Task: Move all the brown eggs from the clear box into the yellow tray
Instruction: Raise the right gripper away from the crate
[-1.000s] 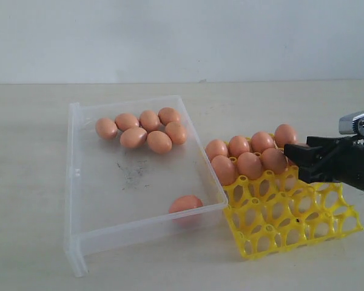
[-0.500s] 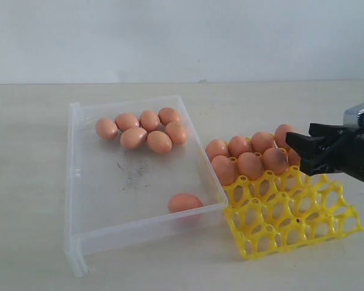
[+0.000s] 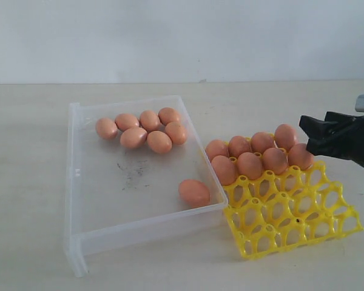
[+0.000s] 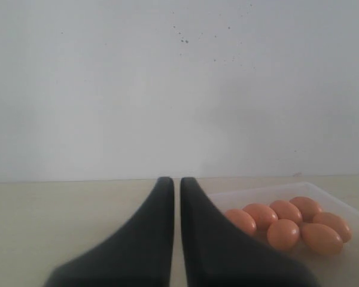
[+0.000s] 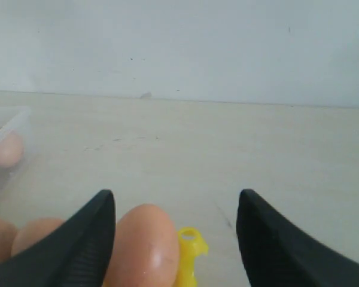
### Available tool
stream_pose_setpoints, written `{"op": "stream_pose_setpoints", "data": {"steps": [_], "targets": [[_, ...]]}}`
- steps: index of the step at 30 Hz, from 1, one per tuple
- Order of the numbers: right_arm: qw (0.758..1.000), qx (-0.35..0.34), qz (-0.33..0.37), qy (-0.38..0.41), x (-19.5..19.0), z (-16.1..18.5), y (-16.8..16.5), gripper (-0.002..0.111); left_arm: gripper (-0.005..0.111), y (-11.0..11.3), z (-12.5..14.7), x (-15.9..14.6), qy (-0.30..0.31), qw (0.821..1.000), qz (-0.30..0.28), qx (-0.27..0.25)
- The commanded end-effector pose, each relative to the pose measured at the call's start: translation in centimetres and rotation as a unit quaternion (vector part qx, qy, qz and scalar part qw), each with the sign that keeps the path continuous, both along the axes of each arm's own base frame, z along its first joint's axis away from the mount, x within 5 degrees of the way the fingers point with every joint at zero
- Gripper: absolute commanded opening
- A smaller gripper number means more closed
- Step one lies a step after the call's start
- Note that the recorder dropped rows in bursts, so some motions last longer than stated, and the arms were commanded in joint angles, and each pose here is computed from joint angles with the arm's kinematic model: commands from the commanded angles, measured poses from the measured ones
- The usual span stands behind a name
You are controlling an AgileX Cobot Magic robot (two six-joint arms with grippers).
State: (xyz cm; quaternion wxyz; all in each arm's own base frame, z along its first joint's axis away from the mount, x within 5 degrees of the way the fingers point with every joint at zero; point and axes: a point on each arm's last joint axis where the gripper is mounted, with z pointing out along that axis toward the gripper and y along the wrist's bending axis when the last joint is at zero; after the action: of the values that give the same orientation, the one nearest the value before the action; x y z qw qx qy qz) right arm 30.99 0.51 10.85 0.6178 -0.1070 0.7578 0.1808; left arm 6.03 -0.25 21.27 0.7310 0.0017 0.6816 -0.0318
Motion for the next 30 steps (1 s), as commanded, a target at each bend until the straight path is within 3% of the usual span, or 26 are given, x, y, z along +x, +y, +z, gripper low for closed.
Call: {"op": "stream_pose_setpoints", "data": {"steps": [1, 8, 13, 17, 30], "targets": [[1.000, 0.001, 0.012, -0.011, 0.0, 0.5, 0.2, 0.055, 0.004, 0.0, 0.2, 0.0, -0.007, 1.000, 0.001, 0.000], [0.999, -0.016, 0.034, -0.039, -0.2, 2.0, 0.5, 0.049, 0.004, 0.0, 0.2, 0.0, -0.007, 1.000, 0.001, 0.000], [0.992, -0.064, 0.049, -0.101, -0.5, 4.7, 0.7, 0.023, 0.004, 0.0, 0.2, 0.0, -0.007, 1.000, 0.001, 0.000], [0.992, -0.064, 0.045, -0.098, -0.4, 4.5, 0.6, 0.000, 0.004, 0.0, 0.2, 0.0, -0.007, 1.000, 0.001, 0.000], [0.994, -0.060, 0.036, -0.084, -0.2, 3.6, 0.4, 0.000, 0.004, 0.0, 0.2, 0.0, -0.007, 1.000, 0.001, 0.000]]}}
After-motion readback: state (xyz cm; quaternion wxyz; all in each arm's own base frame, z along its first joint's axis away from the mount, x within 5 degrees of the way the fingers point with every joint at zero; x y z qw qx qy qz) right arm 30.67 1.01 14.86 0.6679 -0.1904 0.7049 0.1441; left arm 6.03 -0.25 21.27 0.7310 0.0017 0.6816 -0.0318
